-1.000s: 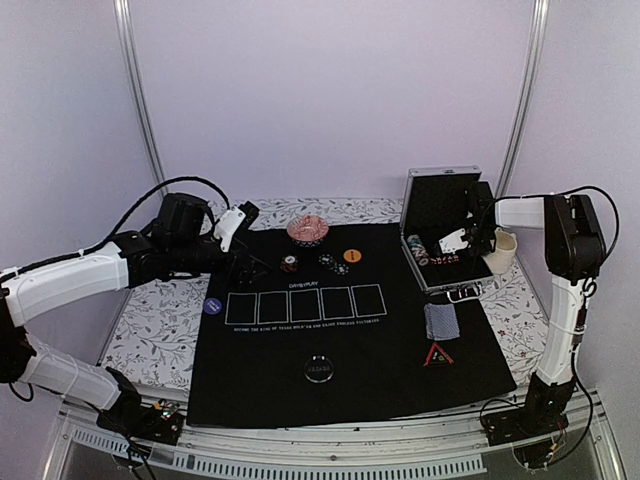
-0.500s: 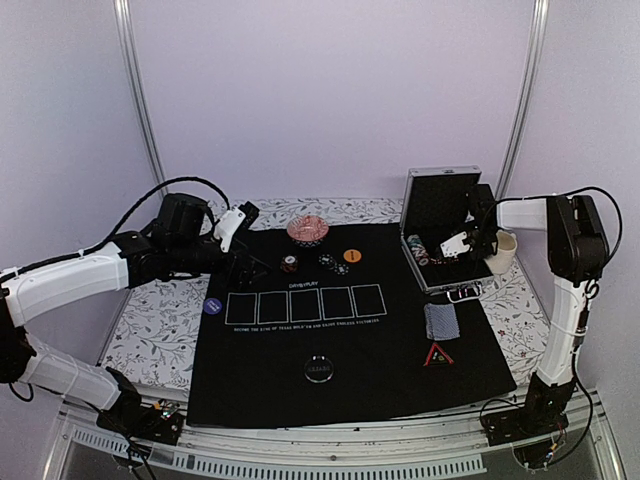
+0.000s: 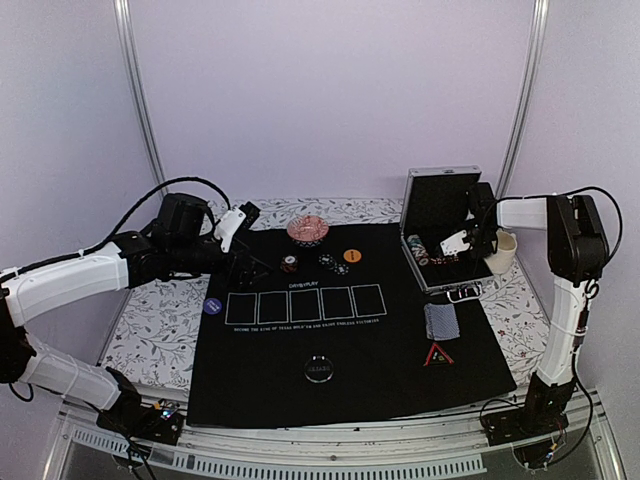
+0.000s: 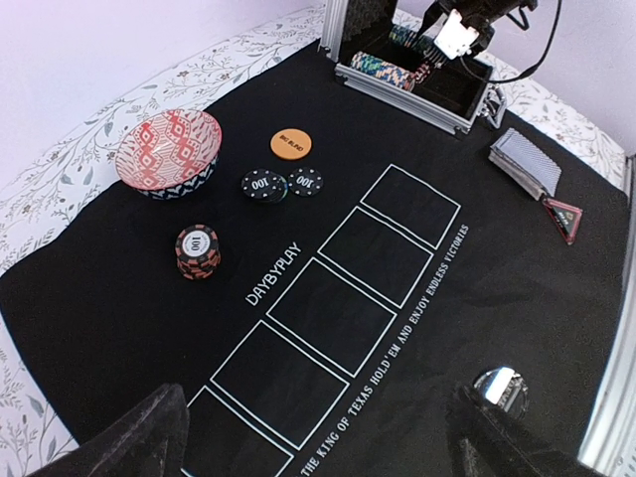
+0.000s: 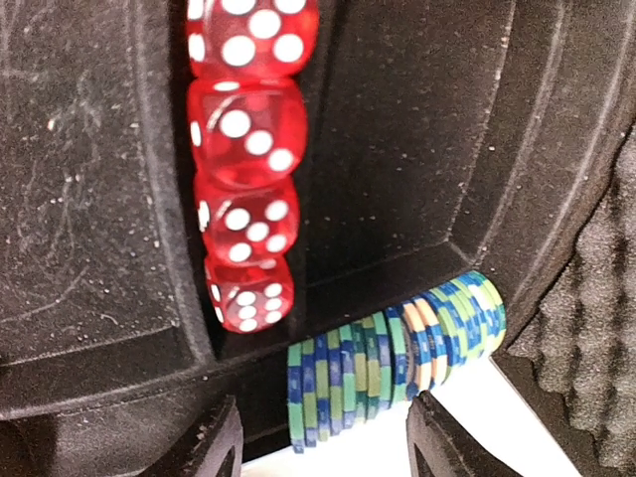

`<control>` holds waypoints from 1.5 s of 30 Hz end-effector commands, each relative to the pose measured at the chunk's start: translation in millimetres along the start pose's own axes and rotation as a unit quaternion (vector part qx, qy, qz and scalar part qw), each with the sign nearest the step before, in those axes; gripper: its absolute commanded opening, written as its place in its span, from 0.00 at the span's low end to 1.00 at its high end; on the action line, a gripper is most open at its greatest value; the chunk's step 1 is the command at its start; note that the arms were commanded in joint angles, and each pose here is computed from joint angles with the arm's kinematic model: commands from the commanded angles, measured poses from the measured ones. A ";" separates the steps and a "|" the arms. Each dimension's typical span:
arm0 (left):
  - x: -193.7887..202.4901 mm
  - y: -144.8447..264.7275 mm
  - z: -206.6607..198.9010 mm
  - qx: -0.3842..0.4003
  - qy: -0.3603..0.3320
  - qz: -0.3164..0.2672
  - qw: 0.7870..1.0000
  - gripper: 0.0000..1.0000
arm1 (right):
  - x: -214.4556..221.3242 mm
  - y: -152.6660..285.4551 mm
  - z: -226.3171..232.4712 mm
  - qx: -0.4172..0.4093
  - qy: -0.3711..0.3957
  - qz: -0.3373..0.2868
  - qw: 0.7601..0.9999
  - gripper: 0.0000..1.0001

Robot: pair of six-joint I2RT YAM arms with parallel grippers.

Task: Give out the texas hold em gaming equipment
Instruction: Pick up the pile of poker chips from the chip case.

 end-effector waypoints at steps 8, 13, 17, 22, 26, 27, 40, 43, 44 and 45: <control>2.0 0.6 0.8 0.007 0.003 -0.005 1.000 0.92 | -0.5 3.8 -16.9 0.016 0.000 -0.011 1.000 0.62; 2.9 -0.4 1.5 0.005 0.002 -0.004 1.000 0.92 | -5.1 -5.5 -10.0 -0.003 0.002 -0.016 1.000 0.61; 3.5 -1.2 1.7 0.005 0.003 -0.002 1.000 0.92 | -8.8 -11.9 -4.4 -0.017 0.004 -0.021 1.000 0.58; 4.0 -1.7 2.3 0.003 0.002 -0.001 1.000 0.92 | -12.9 -18.6 5.0 -0.037 0.003 -0.023 0.999 0.55; 3.5 -1.1 1.9 0.004 0.003 -0.002 1.000 0.92 | -12.7 -19.7 6.2 -0.039 0.001 -0.024 0.999 0.55; 3.5 -1.2 2.0 0.004 0.003 -0.002 1.000 0.92 | -12.6 -20.6 5.7 -0.039 0.000 -0.024 0.999 0.56; 6.4 -4.6 3.8 0.000 0.003 0.004 1.000 0.92 | -14.1 -41.5 11.4 -0.059 -0.005 -0.016 0.998 0.50; 6.3 -5.0 3.8 0.000 0.002 0.004 1.000 0.92 | -10.7 -37.5 14.1 -0.062 -0.003 -0.012 0.998 0.42; 6.7 -5.0 3.7 0.001 0.003 0.005 1.000 0.92 | -10.9 -35.9 15.5 -0.064 0.001 -0.012 0.998 0.39; 5.9 -4.6 3.7 0.001 0.003 0.004 1.000 0.92 | -10.5 -33.8 15.8 -0.064 0.004 -0.013 0.998 0.35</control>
Point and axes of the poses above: each gripper's point midway between its finger pads, its own y axis back along the fingers, its own z axis along the line the jaws close on, x = y × z, the point moved 5 cm from there along y, back along the fingers, and after that the axes turned 12 degrees about y, right-handed, at the moved point
